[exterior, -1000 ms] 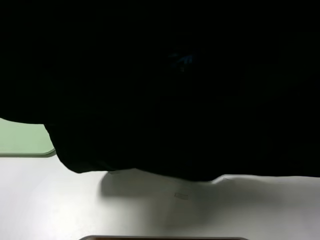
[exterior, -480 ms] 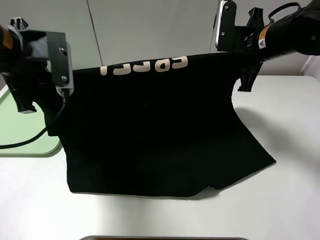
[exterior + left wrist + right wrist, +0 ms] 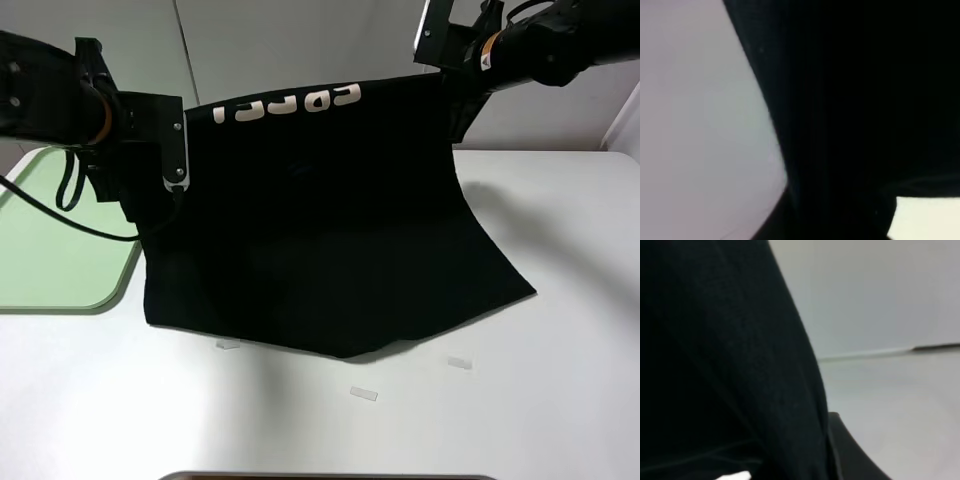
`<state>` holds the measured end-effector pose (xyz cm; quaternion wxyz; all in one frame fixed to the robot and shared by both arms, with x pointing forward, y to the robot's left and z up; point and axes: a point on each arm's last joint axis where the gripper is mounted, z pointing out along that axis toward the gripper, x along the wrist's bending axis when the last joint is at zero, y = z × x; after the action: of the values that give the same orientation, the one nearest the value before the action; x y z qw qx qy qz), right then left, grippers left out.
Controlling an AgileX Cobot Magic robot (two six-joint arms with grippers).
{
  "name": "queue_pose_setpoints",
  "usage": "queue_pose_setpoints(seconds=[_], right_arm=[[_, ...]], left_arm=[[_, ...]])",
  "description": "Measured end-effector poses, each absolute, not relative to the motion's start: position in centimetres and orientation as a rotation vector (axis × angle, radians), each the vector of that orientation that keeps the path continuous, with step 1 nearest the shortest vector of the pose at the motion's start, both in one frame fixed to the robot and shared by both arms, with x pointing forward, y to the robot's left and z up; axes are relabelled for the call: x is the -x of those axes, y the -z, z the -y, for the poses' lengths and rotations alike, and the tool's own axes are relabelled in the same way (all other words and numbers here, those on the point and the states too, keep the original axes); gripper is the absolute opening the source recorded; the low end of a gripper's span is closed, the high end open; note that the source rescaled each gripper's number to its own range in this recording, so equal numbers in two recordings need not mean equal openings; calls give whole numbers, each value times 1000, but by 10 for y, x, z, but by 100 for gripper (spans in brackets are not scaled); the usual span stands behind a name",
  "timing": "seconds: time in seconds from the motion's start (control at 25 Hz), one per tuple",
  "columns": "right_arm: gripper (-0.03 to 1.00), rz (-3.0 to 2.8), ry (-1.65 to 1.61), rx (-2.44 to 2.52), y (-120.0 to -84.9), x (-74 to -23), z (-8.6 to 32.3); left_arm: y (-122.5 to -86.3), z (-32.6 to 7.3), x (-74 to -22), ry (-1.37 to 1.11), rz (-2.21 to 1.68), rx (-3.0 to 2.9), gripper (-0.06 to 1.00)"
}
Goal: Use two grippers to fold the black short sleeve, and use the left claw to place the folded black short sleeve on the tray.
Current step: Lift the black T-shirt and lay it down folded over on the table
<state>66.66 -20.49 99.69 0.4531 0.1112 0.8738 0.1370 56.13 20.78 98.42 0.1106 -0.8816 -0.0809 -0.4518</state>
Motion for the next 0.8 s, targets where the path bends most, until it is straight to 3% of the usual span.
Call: queue_pose_setpoints(seconds=[0.16,0.36,0.56,0.8], right_arm=[[0,-2144,-354,-295,-992,-682,202],[0,-2175,-327,-284,-980,-685,202],[0,-2265,-193,-199,-961,-684,207],[0,-2368,-6,-1,-940,-683,214]], left_arm=[[-988,-213,-569,1471,366,2550,0],[-987,-215,-571,1459,327,2568,0],[-981,-211,-568,1338,90,2610,0],[-965,-206,-555,991,-212,2746,0]])
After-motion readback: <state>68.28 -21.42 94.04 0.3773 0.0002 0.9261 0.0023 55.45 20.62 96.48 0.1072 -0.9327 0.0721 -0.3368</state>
